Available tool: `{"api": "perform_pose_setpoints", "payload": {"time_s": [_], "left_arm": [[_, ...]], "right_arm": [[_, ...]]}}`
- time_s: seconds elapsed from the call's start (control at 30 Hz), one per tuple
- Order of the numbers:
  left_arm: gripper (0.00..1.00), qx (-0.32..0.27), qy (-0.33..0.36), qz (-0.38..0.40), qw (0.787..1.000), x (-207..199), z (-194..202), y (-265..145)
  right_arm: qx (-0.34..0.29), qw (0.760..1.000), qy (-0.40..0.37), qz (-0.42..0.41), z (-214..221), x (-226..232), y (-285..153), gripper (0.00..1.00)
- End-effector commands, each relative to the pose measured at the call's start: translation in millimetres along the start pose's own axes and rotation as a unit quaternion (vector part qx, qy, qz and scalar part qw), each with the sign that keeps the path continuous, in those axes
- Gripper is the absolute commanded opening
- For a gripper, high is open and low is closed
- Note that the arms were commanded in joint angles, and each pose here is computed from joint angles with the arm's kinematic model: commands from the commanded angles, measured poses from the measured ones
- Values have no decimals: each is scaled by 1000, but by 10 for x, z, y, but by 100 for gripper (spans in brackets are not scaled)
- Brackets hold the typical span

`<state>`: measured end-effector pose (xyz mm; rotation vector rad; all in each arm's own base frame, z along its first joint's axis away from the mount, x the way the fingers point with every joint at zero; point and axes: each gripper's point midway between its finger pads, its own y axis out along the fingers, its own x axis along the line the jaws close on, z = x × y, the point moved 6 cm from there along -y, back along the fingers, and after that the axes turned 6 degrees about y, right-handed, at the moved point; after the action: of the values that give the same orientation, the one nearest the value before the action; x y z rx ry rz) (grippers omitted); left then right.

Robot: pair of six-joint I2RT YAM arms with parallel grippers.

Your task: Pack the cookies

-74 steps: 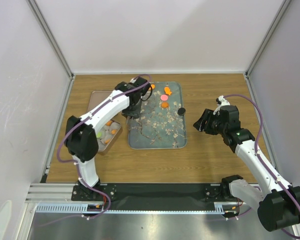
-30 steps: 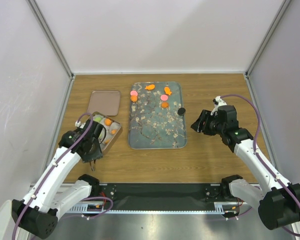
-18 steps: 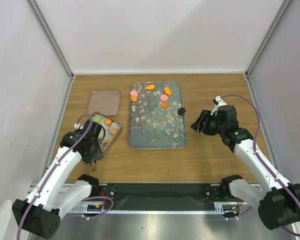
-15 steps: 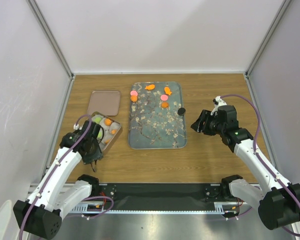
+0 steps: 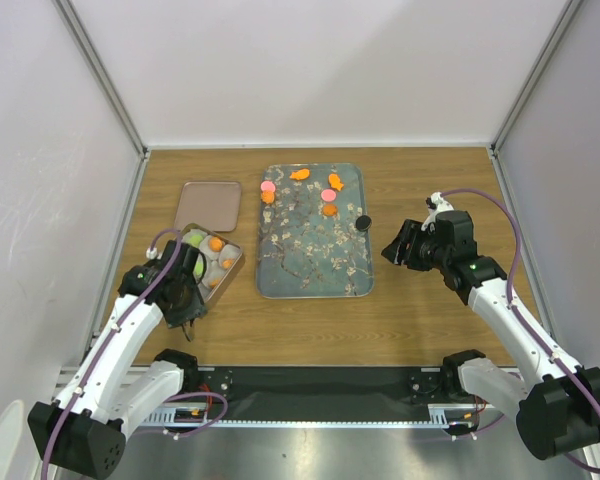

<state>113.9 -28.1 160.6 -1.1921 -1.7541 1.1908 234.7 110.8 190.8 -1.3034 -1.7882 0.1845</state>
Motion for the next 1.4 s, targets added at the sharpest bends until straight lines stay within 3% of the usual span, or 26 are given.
{"api": "perform_pose_setpoints", "payload": {"time_s": [0.0, 0.6, 1.0, 1.17, 1.37], "left_arm": [[46, -18, -5, 7, 1000, 1, -67, -72], [49, -32, -10, 13, 999, 9, -127, -218], [49, -90, 13, 40, 995, -121, -525, -562], [49, -130, 48, 65, 988, -435, -754, -746], [49, -170, 131, 116, 970, -1340, -1004, -1006]], "right_arm": [[-16, 1000, -7, -19, -43, 65, -31, 57], [-18, 1000, -7, -18, -49, 64, -37, 57], [-20, 1000, -7, -11, -57, 46, -24, 57], [-26, 1000, -5, -1, -85, 14, -14, 57], [-42, 999, 6, 23, -318, -8, -18, 57]]}}
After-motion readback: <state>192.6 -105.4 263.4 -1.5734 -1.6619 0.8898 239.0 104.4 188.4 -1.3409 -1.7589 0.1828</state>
